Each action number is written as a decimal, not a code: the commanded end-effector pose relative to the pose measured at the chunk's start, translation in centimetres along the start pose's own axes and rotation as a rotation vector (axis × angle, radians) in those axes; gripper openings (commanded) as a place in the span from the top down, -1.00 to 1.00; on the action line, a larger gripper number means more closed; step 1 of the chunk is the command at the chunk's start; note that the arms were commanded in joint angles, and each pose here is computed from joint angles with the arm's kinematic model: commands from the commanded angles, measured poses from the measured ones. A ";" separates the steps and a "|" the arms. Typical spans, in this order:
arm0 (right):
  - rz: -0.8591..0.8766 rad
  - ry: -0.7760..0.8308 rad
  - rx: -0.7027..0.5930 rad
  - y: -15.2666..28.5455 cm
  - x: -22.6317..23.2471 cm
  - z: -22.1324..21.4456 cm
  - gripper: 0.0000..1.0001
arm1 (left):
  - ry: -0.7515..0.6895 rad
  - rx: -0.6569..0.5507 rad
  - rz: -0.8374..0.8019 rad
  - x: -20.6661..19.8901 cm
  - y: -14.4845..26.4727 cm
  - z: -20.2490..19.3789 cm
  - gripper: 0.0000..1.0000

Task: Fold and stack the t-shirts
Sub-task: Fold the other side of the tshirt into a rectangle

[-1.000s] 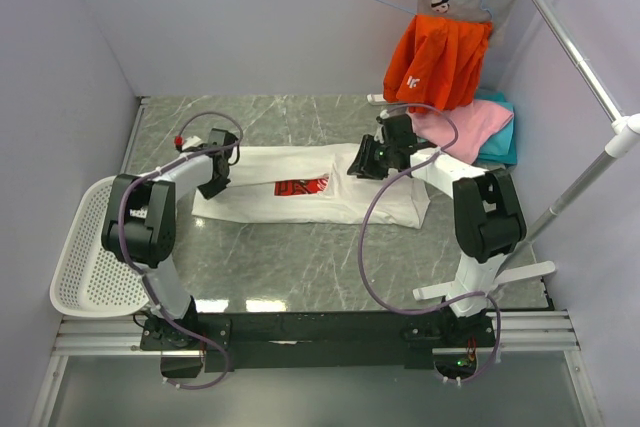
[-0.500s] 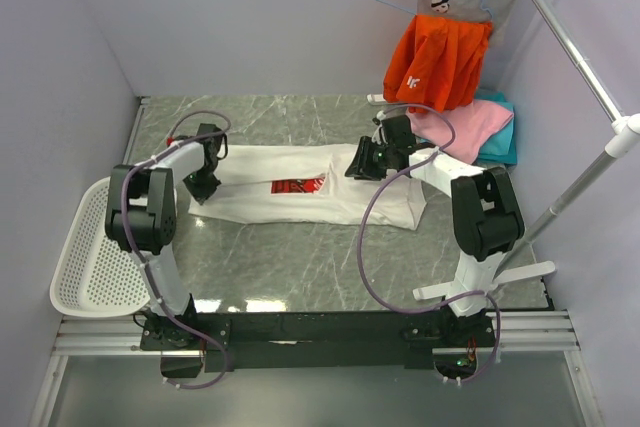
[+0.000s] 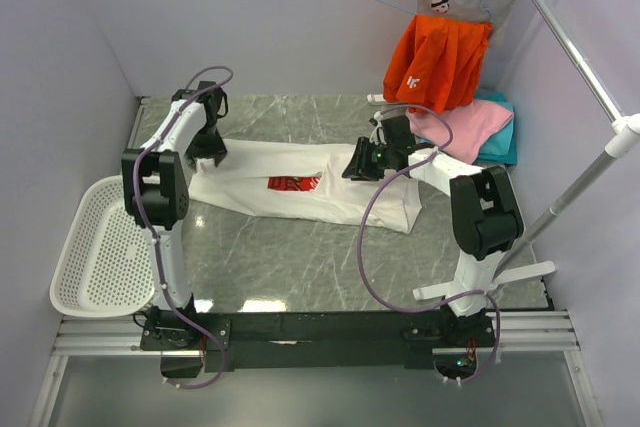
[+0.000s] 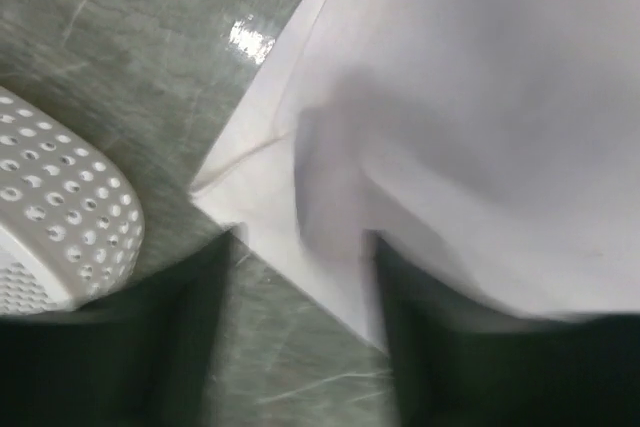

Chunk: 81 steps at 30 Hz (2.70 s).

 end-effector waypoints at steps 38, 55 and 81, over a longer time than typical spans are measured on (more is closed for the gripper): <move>0.045 0.023 0.015 -0.5 0.4 0.1 0.18 | 0.224 -0.211 -0.014 1.0 -3.5 -4.0 0.72; 0.040 0.016 0.036 -1.0 -0.1 -0.2 0.18 | 0.258 -0.232 0.056 1.5 -3.8 -3.8 -0.34; 0.018 -0.005 0.062 -2.3 -1.1 -0.3 0.18 | 0.300 -0.319 -0.047 -1.7 -2.9 -1.6 -0.57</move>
Point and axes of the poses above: each gripper's point midway between its finger pads, its own y axis back along the fingers, its own x axis along the line the jaws close on, z = x × y, the point moved 8 cm from there along y, back along the fingers, and after that the axes turned 8 degrees about -y, right-handed, at the moved point
